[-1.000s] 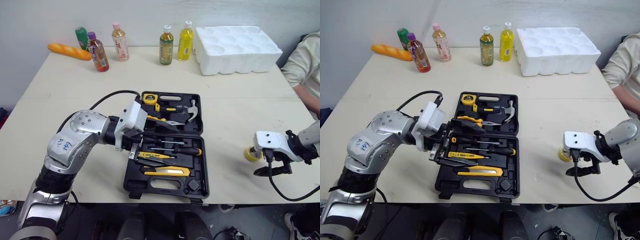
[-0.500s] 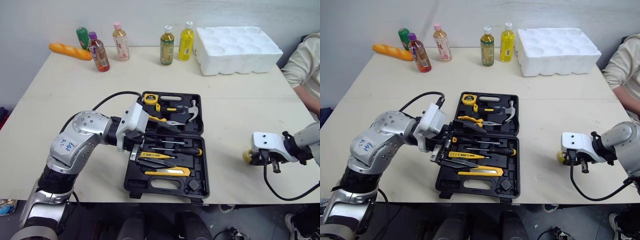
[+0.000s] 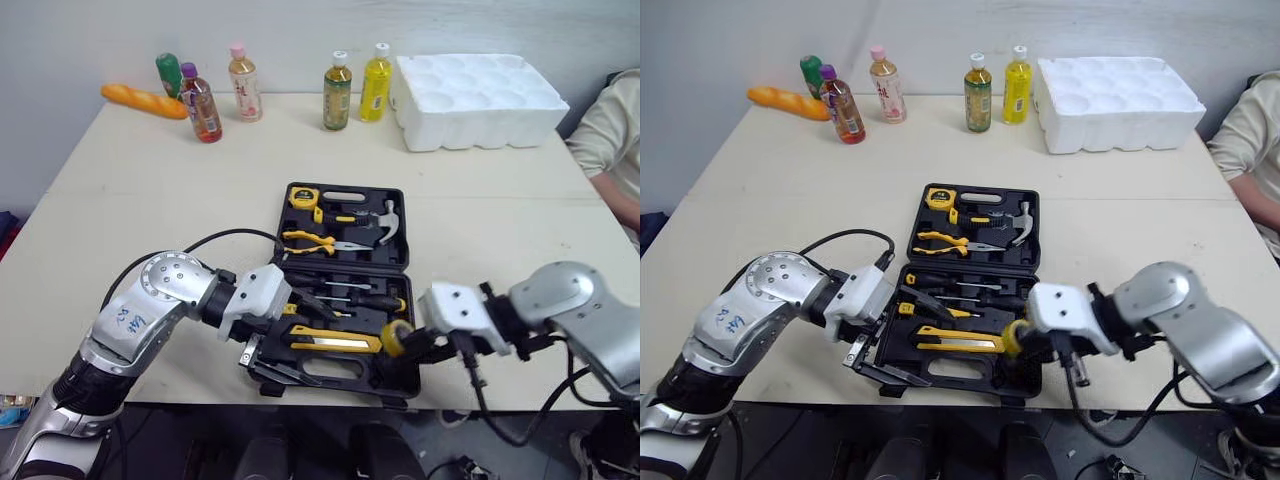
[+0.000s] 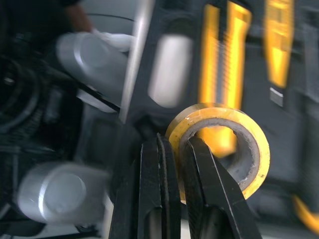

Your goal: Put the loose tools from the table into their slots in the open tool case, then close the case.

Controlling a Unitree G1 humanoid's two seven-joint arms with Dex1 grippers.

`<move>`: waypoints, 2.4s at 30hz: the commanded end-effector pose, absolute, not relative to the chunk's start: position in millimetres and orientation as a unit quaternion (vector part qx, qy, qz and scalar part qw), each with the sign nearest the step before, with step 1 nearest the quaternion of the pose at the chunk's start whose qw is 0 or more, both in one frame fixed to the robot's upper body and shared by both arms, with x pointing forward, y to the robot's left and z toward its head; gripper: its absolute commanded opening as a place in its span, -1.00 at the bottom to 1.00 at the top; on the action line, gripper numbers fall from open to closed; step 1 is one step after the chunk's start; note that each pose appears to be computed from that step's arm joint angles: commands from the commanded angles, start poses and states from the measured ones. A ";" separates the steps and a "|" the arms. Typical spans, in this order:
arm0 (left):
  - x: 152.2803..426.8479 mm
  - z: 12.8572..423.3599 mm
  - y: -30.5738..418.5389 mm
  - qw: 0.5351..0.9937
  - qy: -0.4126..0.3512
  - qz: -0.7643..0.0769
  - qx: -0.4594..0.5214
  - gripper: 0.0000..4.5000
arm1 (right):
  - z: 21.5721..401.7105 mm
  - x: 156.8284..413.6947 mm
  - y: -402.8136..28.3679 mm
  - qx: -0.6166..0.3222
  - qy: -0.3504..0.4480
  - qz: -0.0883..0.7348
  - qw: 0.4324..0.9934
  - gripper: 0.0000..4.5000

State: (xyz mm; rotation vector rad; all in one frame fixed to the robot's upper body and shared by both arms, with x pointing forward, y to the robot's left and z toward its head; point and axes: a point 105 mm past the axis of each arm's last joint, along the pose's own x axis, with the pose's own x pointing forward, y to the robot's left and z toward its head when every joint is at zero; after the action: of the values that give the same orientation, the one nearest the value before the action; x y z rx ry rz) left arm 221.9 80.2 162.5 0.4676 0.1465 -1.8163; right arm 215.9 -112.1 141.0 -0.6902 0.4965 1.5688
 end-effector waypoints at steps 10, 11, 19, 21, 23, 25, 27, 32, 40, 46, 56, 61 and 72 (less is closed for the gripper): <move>219.6 165.6 80.3 0.584 0.054 -0.779 0.221 1.00 | 120.7 206.1 -108.9 -0.318 0.232 0.695 0.603 -0.98; 219.7 165.9 80.3 0.584 0.054 -0.779 0.221 1.00 | 119.9 206.0 -109.9 -0.320 0.233 0.694 0.601 -0.98; 221.7 168.3 77.3 0.582 0.046 -0.781 0.224 1.00 | 138.4 199.9 -115.3 -0.315 0.229 0.699 0.599 -0.06; 222.2 168.5 76.7 0.581 0.044 -0.781 0.224 1.00 | 146.4 199.6 -117.4 -0.308 0.223 0.700 0.605 0.40; 223.0 168.9 76.3 0.580 0.042 -0.782 0.225 1.00 | 152.5 200.7 -120.1 -0.298 0.216 0.698 0.614 0.40; 223.4 169.4 76.0 0.579 0.041 -0.783 0.224 1.00 | 156.4 203.1 -119.7 -0.288 0.194 0.697 0.627 0.40; 223.5 169.7 75.9 0.579 0.041 -0.784 0.223 1.00 | 156.2 206.1 -118.6 -0.276 0.177 0.693 0.642 0.40; 221.2 169.8 74.0 0.573 0.042 -0.789 0.217 1.00 | 139.3 208.3 -100.3 -0.193 0.085 0.690 0.692 -0.43; 222.7 169.8 74.9 0.570 0.044 -0.789 0.225 1.00 | 102.2 212.3 -103.8 -0.181 0.078 0.673 0.713 -0.97; 225.9 170.8 77.3 0.574 0.044 -0.784 0.232 1.00 | 78.2 213.5 -122.6 -0.178 0.109 0.655 0.726 -0.97; 229.3 172.2 81.4 0.579 0.042 -0.777 0.243 1.00 | 47.1 205.9 -141.2 -0.073 0.181 0.616 0.764 -0.97; 231.6 172.6 81.1 0.581 0.038 -0.774 0.248 1.00 | 37.2 198.6 -140.8 -0.090 0.220 0.618 0.749 -0.97; 240.7 168.0 85.5 0.605 0.049 -0.758 0.240 1.00 | 77.5 204.5 -132.2 -0.132 0.177 0.618 0.754 -0.97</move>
State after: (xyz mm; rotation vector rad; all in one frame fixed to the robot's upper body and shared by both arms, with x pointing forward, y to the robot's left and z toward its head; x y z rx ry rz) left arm 238.7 84.2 162.5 0.5350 0.1409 -1.7772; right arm 207.7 -123.8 86.5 -0.3002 0.2926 1.3785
